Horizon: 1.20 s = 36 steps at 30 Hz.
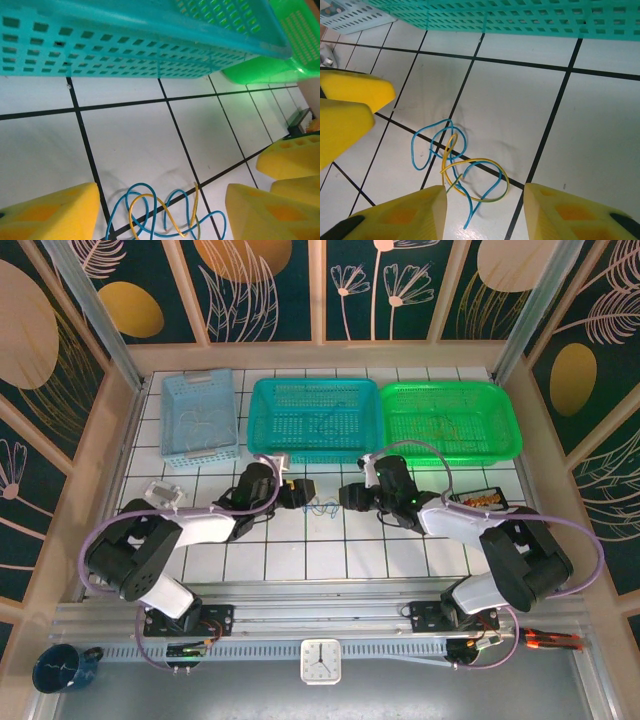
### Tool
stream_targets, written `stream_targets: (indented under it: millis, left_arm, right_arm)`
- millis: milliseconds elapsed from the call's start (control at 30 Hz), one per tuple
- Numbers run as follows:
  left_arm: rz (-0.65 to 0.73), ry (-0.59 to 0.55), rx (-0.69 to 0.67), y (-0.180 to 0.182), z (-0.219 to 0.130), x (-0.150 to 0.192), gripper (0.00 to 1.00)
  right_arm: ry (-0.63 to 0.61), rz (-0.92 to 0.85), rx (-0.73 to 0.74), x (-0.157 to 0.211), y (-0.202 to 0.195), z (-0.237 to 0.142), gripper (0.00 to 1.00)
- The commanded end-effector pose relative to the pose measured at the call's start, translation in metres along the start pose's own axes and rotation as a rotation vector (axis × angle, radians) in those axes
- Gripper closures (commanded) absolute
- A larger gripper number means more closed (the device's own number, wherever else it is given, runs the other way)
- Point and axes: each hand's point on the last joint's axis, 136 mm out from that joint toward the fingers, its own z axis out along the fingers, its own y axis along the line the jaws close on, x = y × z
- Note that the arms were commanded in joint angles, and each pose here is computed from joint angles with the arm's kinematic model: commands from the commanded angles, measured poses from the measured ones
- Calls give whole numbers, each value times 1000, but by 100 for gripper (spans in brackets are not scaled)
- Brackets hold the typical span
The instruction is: Untangle the cables
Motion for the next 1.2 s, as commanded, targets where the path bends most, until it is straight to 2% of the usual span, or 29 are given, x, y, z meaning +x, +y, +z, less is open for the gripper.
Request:
stream_targets:
  millis: [0,233,333,600,967,1100,1167]
  left_arm:
    - [26,17,-15,0,8,4,37]
    - [30,41,-13,2,12,13,44]
    - [31,48,-14,4,13,16,51]
    - [28,60,-7,6,18,21,55]
    - [30,69,-5,9,21,25,78]
    - [32,71,-4,9,22,26,92]
    - [33,72,-1,9,23,27,95]
  right_arm:
    - [-3,-25,44,4,-11,2,57]
    - [39,-41,70,15,-20,13,59]
    - [57,-58,81,18,-22,18,58]
    - [99,-113,107,25,-19,34,58]
    - [103,-133,96,19,-13,48,57]
    - [106,-137,93,17,-12,53,56]
    - [105,-137,87,16,-10,54,56]
